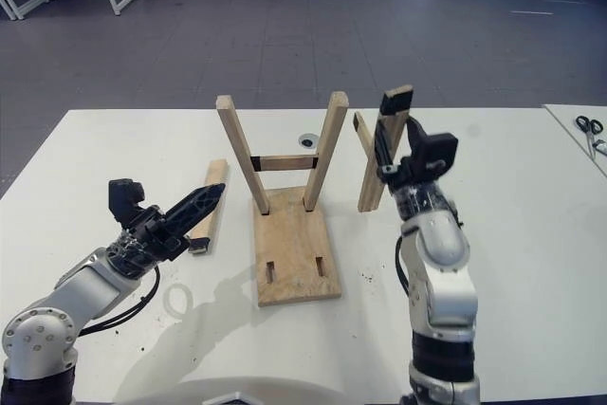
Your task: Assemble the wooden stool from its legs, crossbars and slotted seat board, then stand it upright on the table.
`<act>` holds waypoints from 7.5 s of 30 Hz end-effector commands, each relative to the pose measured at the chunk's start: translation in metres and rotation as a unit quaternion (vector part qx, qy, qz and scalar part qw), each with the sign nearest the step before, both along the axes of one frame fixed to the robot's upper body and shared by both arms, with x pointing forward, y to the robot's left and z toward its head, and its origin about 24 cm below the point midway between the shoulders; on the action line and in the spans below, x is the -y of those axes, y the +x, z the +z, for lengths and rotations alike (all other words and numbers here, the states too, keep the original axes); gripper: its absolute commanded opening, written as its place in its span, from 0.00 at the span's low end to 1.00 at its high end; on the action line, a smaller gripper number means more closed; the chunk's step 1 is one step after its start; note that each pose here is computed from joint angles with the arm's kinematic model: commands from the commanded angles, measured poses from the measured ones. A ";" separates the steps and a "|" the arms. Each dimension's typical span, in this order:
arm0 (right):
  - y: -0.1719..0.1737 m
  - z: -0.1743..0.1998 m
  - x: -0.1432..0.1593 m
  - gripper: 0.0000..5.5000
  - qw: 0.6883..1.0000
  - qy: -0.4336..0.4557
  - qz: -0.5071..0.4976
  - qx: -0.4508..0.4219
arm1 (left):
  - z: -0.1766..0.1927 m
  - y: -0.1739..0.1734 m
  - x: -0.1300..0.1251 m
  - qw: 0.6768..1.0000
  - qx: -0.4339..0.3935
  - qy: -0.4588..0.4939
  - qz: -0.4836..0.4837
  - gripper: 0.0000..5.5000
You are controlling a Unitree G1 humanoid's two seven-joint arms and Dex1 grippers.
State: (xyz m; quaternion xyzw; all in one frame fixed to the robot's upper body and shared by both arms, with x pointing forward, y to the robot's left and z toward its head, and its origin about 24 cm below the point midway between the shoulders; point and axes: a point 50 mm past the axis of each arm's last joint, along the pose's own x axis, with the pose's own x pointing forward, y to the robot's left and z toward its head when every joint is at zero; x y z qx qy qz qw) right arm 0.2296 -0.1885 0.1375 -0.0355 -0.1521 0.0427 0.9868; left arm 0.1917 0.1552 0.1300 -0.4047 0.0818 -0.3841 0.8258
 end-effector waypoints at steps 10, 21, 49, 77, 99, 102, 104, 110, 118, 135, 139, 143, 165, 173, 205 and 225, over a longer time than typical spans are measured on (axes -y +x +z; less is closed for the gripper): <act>-0.070 -0.112 0.019 0.37 0.990 -0.076 -0.067 -0.102 | -0.001 0.006 -0.003 1.000 -0.001 0.022 -0.001 0.62; -0.100 -0.184 0.028 0.44 0.929 -0.009 -0.077 -0.362 | -0.003 0.008 -0.004 0.999 -0.005 0.037 0.003 0.62; -0.020 -0.102 0.055 0.38 0.878 -0.027 -0.111 -0.466 | -0.013 0.007 -0.005 0.995 -0.041 0.070 0.057 0.62; -0.024 0.056 -0.069 0.37 0.752 0.192 0.586 -0.234 | 0.046 0.028 -0.001 0.970 0.046 -0.043 -0.236 0.84; -0.033 0.042 -0.075 0.49 0.693 0.216 0.621 -0.295 | 0.055 0.016 -0.009 0.947 0.046 -0.128 -0.291 0.45; -0.030 0.053 -0.058 0.60 0.700 0.233 0.611 -0.286 | 0.049 0.024 -0.017 0.963 0.045 -0.106 -0.242 0.41; -0.024 0.066 -0.032 0.67 0.722 0.243 0.589 -0.271 | 0.047 0.027 -0.028 0.974 0.049 -0.093 -0.199 0.38; -0.010 0.044 0.021 0.86 0.804 0.238 0.454 -0.303 | 0.039 0.027 -0.040 0.987 0.114 0.083 -0.083 0.37; -0.012 -0.032 0.035 0.93 0.841 0.181 0.327 -0.391 | 0.028 0.022 -0.022 0.903 0.305 0.260 -0.157 0.37; -0.006 -0.046 0.032 0.93 0.851 0.161 0.314 -0.389 | -0.036 0.009 -0.007 0.900 0.268 0.263 -0.221 0.37; -0.008 -0.049 0.029 0.93 0.849 0.155 0.315 -0.395 | -0.033 0.017 -0.016 0.892 0.275 0.283 -0.221 0.37; -0.009 -0.050 0.028 0.93 0.850 0.154 0.314 -0.394 | -0.035 0.022 -0.022 0.890 0.268 0.296 -0.222 0.37; -0.044 -0.090 0.006 0.93 0.820 -0.081 0.275 -0.495 | -0.129 -0.023 -0.053 0.656 0.053 0.652 -0.377 0.37; -0.036 -0.086 0.001 0.93 0.845 -0.079 0.250 -0.466 | -0.145 -0.039 -0.050 0.681 0.031 0.628 -0.376 0.37; -0.022 -0.095 -0.003 0.93 0.884 -0.062 0.161 -0.435 | -0.057 0.024 -0.043 0.838 0.058 0.534 0.095 0.81; -0.025 -0.097 -0.013 0.93 0.887 -0.046 0.139 -0.437 | -0.115 0.019 -0.006 0.814 -0.140 0.512 0.237 0.81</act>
